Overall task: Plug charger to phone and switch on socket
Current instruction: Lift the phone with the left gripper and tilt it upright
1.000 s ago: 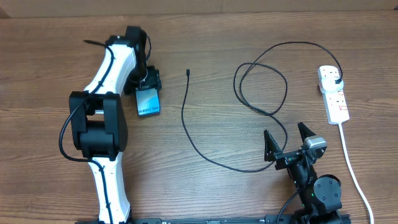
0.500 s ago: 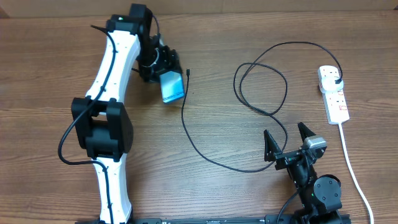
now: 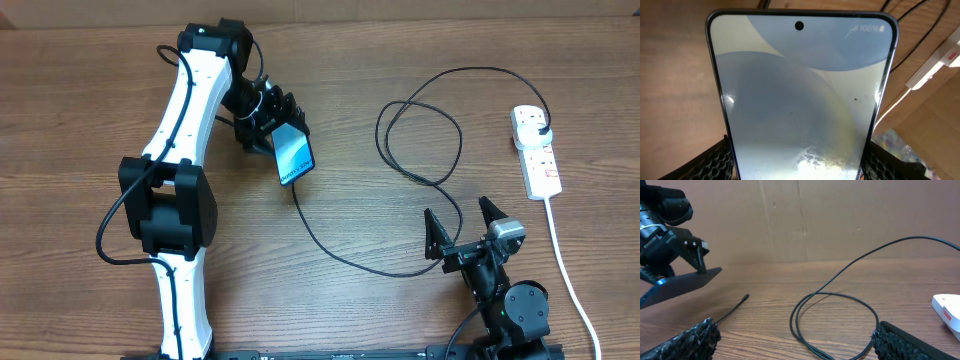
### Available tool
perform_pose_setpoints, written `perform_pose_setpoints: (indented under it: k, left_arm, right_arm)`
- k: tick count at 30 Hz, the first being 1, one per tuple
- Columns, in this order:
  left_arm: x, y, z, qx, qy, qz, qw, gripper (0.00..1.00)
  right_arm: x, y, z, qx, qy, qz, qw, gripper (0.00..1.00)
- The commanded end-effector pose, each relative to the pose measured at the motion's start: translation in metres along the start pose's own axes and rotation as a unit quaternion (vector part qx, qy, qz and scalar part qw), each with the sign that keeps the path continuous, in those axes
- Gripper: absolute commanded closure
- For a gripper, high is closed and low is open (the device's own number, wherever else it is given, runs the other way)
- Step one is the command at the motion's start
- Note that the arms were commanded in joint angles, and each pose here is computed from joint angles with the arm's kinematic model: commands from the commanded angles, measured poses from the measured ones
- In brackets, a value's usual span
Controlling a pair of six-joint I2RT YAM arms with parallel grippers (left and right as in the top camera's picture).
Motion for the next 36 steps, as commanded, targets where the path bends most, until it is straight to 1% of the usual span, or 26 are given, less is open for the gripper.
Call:
perform_pose_setpoints:
  k: [1, 4, 6, 14, 16, 24, 30, 33, 36]
  left_arm:
    - [-0.009, -0.011, -0.006, -0.018, -0.041, 0.007, 0.999, 0.96]
    - [-0.013, -0.012, -0.004, -0.009, -0.091, 0.019, 0.996, 0.96]
    - [-0.015, -0.012, -0.003, -0.008, -0.107, 0.026, 0.994, 0.96]
    - [-0.018, -0.018, 0.001, -0.030, -0.128, 0.052, 0.990, 0.96]
    - [-0.018, -0.020, 0.003, -0.030, -0.145, 0.055, 0.988, 0.96]
    - [-0.014, -0.027, 0.007, -0.057, -0.160, 0.063, 0.983, 0.96]
    - [-0.015, -0.028, 0.005, -0.072, -0.186, 0.076, 0.977, 0.96]
    - [-0.016, -0.029, 0.001, -0.088, -0.188, 0.087, 0.974, 0.96]
    - [-0.016, -0.029, 0.001, -0.089, -0.188, 0.089, 0.974, 0.96]
  right_arm:
    - [-0.002, 0.000, -0.001, -0.004, -0.002, -0.002, 1.000, 0.00]
    - [-0.002, 0.000, -0.001, -0.004, -0.002, -0.002, 1.000, 0.00]
    - [-0.002, 0.000, -0.001, -0.004, -0.002, -0.002, 1.000, 0.00]
    - [-0.002, 0.000, -0.001, -0.004, -0.002, -0.002, 1.000, 0.00]
    - [-0.002, 0.000, -0.001, -0.004, -0.002, -0.002, 1.000, 0.00]
    - [-0.002, 0.000, -0.001, -0.004, -0.002, -0.002, 1.000, 0.00]
    - [-0.002, 0.000, -0.001, -0.004, -0.002, -0.002, 1.000, 0.00]
    - [-0.002, 0.000, -0.001, -0.004, -0.002, -0.002, 1.000, 0.00]
    - [-0.002, 0.000, -0.001, -0.004, -0.002, -0.002, 1.000, 0.00]
Point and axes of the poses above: each gripper's point midway between its finger pads, its own y axis out along the fingers, its own z axis along the line the jaws close on, x = y × z, the point moved 8 cm from there along -y, back along the fingers, and after that the axes turned 5 degrees about -y, right-handed, at the moved point
